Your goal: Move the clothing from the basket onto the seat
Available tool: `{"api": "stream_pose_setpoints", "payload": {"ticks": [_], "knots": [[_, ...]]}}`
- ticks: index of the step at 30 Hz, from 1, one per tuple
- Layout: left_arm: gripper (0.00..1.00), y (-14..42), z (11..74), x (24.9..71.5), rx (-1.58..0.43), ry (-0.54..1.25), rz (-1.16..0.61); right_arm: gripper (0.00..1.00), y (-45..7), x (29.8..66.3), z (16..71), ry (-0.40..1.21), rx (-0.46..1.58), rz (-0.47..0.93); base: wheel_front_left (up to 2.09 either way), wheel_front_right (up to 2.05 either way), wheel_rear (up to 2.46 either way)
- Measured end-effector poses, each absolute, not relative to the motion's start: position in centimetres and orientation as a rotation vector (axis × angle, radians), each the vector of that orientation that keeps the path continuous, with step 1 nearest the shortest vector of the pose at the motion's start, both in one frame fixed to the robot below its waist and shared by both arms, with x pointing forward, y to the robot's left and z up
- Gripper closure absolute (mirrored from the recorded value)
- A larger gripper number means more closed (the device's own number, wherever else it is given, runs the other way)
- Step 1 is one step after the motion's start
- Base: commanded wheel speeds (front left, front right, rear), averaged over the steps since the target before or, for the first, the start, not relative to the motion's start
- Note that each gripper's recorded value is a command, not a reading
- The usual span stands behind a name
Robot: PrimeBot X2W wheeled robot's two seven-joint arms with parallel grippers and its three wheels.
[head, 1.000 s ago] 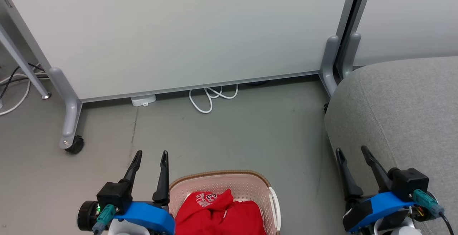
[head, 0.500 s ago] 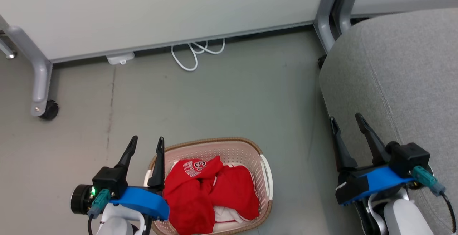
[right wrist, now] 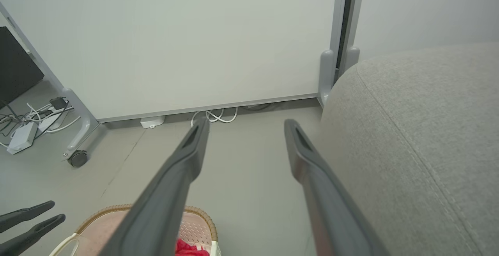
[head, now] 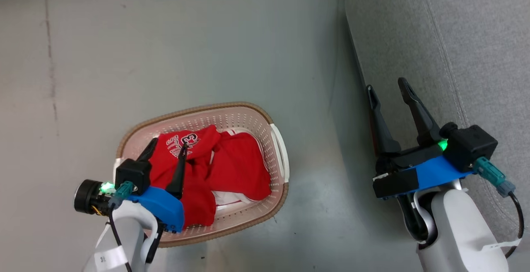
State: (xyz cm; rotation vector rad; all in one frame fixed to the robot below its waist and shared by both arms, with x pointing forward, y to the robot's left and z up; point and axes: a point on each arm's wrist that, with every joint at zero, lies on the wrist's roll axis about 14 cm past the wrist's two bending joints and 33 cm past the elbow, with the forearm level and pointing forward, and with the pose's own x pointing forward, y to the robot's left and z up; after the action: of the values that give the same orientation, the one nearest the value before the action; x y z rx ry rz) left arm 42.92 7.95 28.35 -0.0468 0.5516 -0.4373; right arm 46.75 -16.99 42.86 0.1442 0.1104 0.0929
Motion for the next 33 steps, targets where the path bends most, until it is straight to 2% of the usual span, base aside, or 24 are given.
{"api": "stream_pose_setpoints", "payload": {"ticks": [13, 22, 33], "knots": [[0.00, 7.3, 15.7, 41.5, 0.139, 0.933, -0.610, 0.00, -18.1, 47.6, 36.6, 0.226, 0.152, 0.067, 0.00, 0.00, 0.00], [0.00, 7.2, 10.7, 42.3, 0.267, 1.030, -0.650, 0.00, -18.7, 47.2, 33.5, 0.298, 0.164, 0.050, 0.00, 0.00, 0.00], [0.00, 8.5, 7.2, 42.4, 0.489, 1.105, -0.672, 0.00, -19.2, 47.0, 32.2, 0.326, 0.175, 0.035, 0.00, 0.00, 0.00]]}}
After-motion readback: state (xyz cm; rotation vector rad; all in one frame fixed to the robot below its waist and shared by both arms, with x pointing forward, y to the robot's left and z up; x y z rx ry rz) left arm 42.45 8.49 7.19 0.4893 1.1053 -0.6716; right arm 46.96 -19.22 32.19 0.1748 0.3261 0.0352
